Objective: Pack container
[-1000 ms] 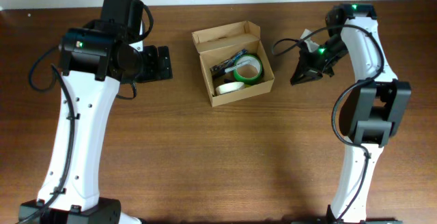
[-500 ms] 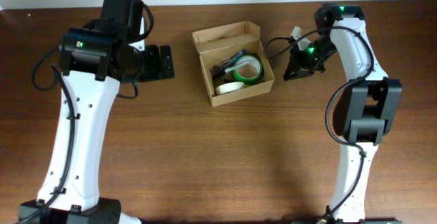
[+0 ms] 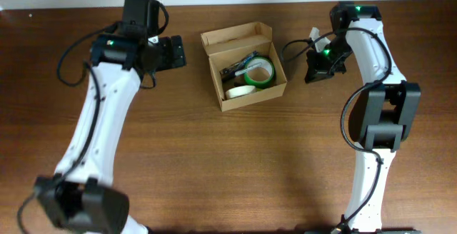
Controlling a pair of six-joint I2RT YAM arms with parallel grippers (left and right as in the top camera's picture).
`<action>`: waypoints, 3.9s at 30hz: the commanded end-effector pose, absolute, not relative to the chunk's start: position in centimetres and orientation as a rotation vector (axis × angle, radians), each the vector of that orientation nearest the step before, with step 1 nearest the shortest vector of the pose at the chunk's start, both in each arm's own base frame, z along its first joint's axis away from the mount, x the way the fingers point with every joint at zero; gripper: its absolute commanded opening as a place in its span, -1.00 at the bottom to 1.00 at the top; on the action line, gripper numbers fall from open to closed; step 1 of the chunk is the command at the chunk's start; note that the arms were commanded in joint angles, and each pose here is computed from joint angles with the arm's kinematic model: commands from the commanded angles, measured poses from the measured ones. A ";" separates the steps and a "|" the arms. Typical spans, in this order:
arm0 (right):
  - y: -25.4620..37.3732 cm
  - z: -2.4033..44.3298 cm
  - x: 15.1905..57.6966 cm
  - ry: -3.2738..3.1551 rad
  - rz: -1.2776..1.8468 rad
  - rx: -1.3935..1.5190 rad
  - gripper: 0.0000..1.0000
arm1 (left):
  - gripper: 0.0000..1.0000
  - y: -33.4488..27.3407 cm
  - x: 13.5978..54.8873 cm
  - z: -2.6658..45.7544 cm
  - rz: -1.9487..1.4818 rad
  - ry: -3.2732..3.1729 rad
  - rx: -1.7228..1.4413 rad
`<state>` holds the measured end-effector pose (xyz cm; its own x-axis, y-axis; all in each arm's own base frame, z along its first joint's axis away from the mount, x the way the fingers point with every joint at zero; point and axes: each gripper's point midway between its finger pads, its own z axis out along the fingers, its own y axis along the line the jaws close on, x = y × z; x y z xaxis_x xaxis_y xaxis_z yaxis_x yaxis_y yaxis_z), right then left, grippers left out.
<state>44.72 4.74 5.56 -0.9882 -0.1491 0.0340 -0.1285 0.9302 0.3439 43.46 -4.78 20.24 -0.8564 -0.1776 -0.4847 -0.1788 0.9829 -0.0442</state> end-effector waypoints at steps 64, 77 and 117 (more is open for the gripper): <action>10.7 4.5 50.4 -3.252 -0.470 0.300 -0.92 | 0.94 -8.1 48.3 5.4 -0.276 2.809 -0.291; 11.3 4.2 47.7 -3.141 -0.456 0.120 -0.92 | 0.94 -8.1 48.3 5.4 -0.275 2.809 -0.288; 12.4 3.9 46.3 -3.093 -0.347 -0.115 -0.59 | 0.86 -7.1 49.0 5.5 -0.243 2.786 -0.184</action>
